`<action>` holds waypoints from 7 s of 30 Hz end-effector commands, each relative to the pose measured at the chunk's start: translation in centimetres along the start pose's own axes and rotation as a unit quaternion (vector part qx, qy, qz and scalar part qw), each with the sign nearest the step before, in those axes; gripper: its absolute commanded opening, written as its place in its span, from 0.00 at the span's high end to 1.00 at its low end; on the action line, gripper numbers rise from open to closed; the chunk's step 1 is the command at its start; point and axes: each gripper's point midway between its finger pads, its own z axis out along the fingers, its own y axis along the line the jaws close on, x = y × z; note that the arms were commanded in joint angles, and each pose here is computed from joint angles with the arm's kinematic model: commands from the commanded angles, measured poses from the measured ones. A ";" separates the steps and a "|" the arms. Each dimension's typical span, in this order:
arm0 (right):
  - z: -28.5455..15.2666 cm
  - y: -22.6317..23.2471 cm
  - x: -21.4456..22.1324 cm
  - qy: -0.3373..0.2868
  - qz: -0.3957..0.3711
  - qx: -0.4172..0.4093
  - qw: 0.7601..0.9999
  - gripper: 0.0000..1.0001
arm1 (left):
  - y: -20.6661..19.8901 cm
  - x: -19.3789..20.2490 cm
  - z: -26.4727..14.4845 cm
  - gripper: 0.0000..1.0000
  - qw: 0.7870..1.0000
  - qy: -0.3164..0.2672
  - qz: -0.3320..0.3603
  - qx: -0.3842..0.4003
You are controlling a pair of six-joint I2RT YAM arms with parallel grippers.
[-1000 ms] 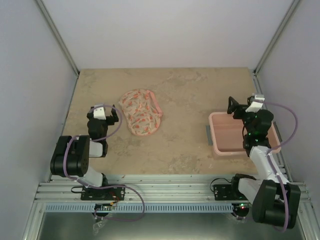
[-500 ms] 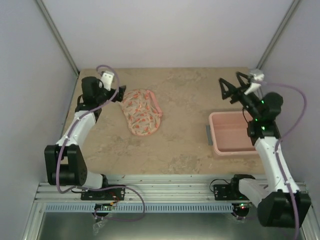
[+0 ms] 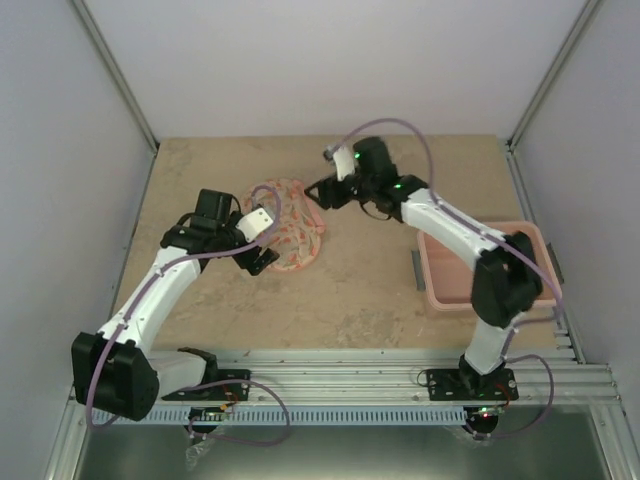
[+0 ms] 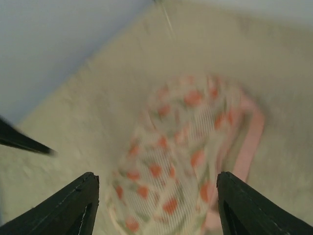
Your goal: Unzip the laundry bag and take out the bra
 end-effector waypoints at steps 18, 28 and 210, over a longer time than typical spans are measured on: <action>9.9 -4.6 23.3 0.288 0.119 0.092 0.946 0.34 | 0.7 2.8 -1.7 0.01 0.995 0.026 -0.067 -0.074; 9.0 -0.7 18.4 0.220 0.136 0.007 0.966 0.99 | -1.6 3.8 -0.8 0.01 0.997 0.022 -0.068 -0.018; -9.4 19.2 0.6 -0.204 -0.190 -0.137 0.951 0.55 | 1.6 -10.1 -23.6 1.00 0.681 -0.173 0.481 -0.525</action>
